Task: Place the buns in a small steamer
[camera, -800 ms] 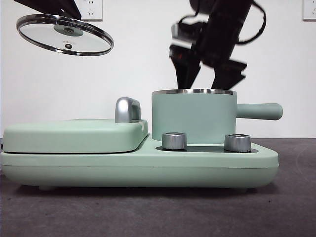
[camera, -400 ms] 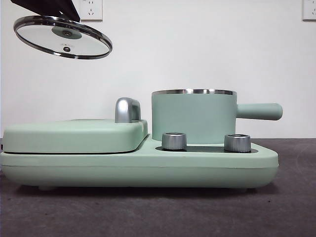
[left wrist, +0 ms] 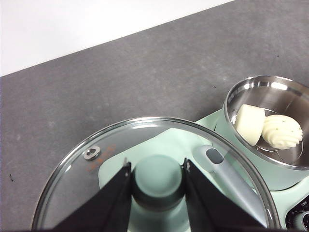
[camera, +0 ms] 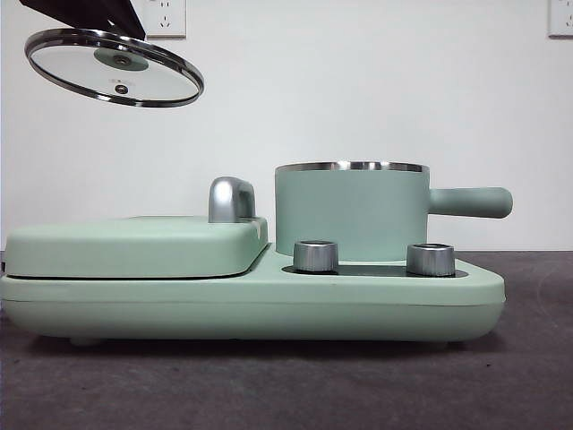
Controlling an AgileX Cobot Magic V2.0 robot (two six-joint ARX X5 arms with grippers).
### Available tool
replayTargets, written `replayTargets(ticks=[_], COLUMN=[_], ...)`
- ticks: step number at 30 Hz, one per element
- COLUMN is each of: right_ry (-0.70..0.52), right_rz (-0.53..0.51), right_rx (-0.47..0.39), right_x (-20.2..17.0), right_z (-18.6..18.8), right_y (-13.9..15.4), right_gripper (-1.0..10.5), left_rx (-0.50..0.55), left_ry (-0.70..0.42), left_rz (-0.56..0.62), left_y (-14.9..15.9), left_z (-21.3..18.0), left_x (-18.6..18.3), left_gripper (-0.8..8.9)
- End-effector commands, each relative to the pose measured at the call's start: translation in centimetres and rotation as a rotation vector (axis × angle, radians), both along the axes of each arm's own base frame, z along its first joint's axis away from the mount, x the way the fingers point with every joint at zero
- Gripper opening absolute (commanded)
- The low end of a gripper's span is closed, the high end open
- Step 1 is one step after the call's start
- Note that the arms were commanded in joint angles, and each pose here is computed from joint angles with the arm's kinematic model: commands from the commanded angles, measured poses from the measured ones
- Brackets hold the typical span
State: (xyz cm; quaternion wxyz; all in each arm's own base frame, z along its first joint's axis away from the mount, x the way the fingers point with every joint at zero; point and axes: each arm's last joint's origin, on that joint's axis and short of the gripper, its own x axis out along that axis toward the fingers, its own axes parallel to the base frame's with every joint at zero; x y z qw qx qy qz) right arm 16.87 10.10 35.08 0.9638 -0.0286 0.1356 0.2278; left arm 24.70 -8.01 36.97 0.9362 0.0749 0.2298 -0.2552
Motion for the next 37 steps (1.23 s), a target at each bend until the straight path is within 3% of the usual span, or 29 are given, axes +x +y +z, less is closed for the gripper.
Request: replayTargets(ticks=[1, 8, 14, 27, 37], right_ry=[0.026, 0.151, 0.214, 0.215, 0.215], right_rz=[-0.010, -0.043, -0.039, -0.035, -0.037], right_rx=[0.012, 0.060, 0.068, 0.100, 0.100], right_x=[-1.5, -4.9, -6.8, -7.4, -7.4], right_z=[-2.0, -6.2, -6.9, -6.7, -6.7], right_y=[-0.6, -2.6, -3.5, -3.8, -3.8], right_gripper=[3.3, 3.3, 3.3, 3.3, 3.3], left_rx=[-0.017, -0.025, -0.059, -0.131, -0.128], left_ry=[-0.047, -0.058, -0.077, -0.202, -0.191], left_rz=[-0.020, -0.090, -0.181, -0.339, -0.363], left_y=[-0.5, -2.5, -6.1, -13.8, -16.0], left_z=[0.8, 0.6, -0.4, -3.7, -6.2], left_x=[0.0, 0.1, 1.0, 3.7, 5.1], left_gripper=[0.14, 0.14, 0.14, 0.14, 0.14])
